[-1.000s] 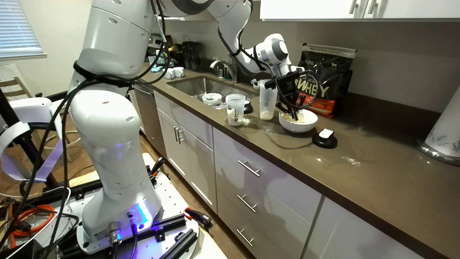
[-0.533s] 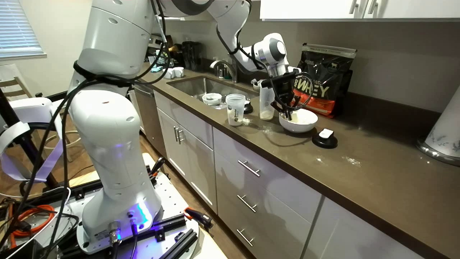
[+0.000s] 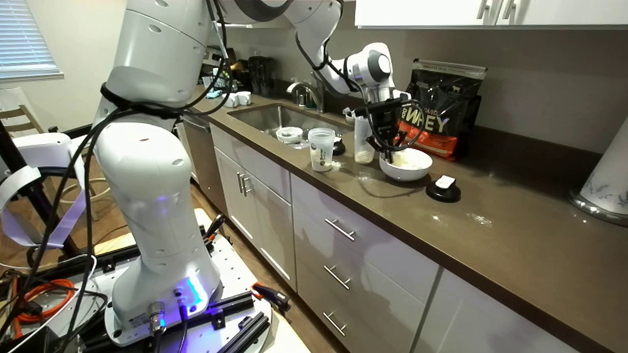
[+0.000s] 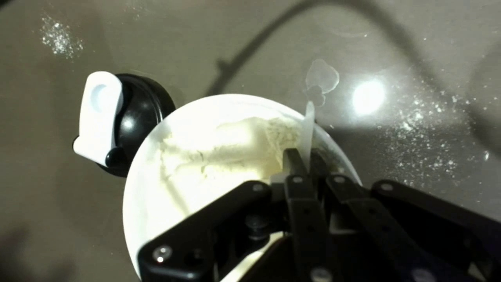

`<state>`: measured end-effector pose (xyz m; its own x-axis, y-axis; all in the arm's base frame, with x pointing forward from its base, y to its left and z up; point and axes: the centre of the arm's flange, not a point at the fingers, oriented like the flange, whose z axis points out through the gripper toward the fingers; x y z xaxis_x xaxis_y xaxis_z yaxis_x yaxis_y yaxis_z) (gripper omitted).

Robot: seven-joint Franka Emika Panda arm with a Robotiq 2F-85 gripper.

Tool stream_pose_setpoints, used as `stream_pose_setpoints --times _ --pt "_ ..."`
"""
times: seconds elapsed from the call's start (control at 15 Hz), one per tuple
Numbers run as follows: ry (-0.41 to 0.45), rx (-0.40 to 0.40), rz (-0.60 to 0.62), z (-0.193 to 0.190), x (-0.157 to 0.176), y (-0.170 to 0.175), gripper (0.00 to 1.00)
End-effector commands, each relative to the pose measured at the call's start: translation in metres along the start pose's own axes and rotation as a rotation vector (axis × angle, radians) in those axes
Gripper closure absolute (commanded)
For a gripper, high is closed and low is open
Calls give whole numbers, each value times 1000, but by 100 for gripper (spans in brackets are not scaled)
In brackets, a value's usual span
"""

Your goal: Scoop some of the powder from the white bowl into the larger clear bottle

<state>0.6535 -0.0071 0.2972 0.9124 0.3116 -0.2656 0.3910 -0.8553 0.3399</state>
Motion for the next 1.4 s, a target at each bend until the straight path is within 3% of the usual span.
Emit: stream_pose_setpoints --times 0.0,0.8,1.33 --pt "-42 78 9 4 5 9 98" --pt "-72 199 78 7 8 36 98" --pt "-43 251 108 2 8 49 98"
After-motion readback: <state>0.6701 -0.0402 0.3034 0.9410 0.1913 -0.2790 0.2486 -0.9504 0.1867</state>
